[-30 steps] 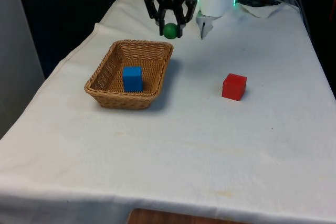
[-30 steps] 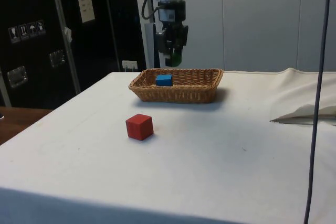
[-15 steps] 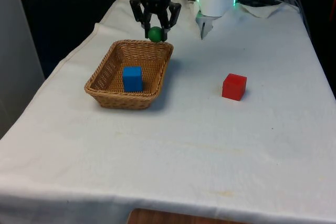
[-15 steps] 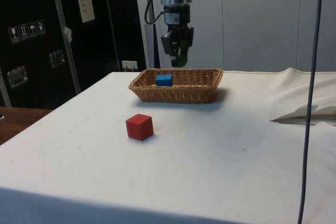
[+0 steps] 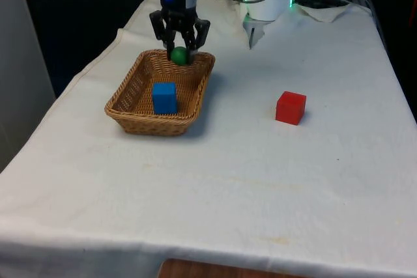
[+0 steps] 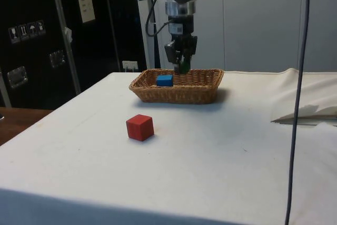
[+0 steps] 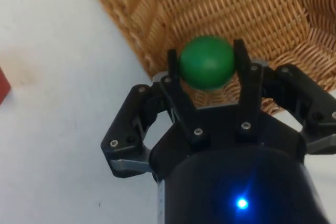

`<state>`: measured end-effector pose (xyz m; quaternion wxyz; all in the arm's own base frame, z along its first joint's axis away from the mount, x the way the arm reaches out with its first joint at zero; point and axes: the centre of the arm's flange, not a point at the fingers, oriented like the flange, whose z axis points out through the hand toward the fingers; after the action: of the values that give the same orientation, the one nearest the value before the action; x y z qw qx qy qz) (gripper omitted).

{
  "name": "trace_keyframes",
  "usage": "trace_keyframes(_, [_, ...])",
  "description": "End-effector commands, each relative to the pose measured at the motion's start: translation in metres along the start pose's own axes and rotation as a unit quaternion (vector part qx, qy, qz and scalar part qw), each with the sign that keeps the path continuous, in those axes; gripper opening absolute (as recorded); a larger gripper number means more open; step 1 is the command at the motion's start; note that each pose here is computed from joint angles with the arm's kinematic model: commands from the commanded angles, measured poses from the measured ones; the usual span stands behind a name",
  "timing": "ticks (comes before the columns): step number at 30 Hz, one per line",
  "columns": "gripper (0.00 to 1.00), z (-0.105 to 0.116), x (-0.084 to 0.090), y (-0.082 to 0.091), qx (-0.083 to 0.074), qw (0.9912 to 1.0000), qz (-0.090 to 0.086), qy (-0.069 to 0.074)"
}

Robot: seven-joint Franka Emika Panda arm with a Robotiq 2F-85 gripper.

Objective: Place all non-red objects into the basket.

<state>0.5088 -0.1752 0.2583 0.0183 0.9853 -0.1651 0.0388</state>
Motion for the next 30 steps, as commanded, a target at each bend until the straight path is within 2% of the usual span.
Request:
trace_keyframes(1, [0.44, 0.001, 0.000, 0.002, 0.005, 0.99997, 0.002, 0.005])
trace_keyframes(2, [0.44, 0.006, 0.001, 0.004, 0.005, 0.99994, 0.005, 0.008])
trace_keyframes(3, [0.44, 0.005, 0.000, 0.003, -0.001, 0.99999, 0.004, 0.003])
trace_keyframes(4, [0.44, 0.007, 0.001, 0.006, 0.004, 0.99992, 0.007, 0.010])
trace_keyframes(5, [0.44, 0.009, 0.001, 0.008, 0.003, 0.99991, 0.007, 0.011])
trace_keyframes(11, [0.44, 0.019, 0.001, 0.021, -0.003, 0.99976, 0.015, 0.015])
trace_keyframes(12, [0.44, 0.019, 0.000, 0.020, -0.008, 0.99981, 0.015, 0.010])
trace_keyframes(13, [0.44, 0.021, 0.001, 0.024, -0.004, 0.99972, 0.017, 0.016])
trace_keyframes(18, [0.44, 0.027, 0.001, 0.034, -0.013, 0.99944, 0.024, 0.020])
trace_keyframes(20, [0.44, 0.029, 0.000, 0.038, -0.015, 0.99932, 0.027, 0.020])
trace_keyframes(21, [0.44, 0.030, -0.001, 0.038, -0.021, 0.99930, 0.027, 0.015])
trace_keyframes(22, [0.44, 0.030, 0.000, 0.039, -0.016, 0.99926, 0.028, 0.021])
trace_keyframes(28, [0.44, 0.039, -0.002, 0.046, -0.018, 0.99901, 0.036, 0.020])
trace_keyframes(29, [0.44, 0.041, -0.003, 0.046, -0.024, 0.99897, 0.036, 0.015])
trace_keyframes(30, [0.44, 0.039, -0.001, 0.046, -0.018, 0.99900, 0.036, 0.020])
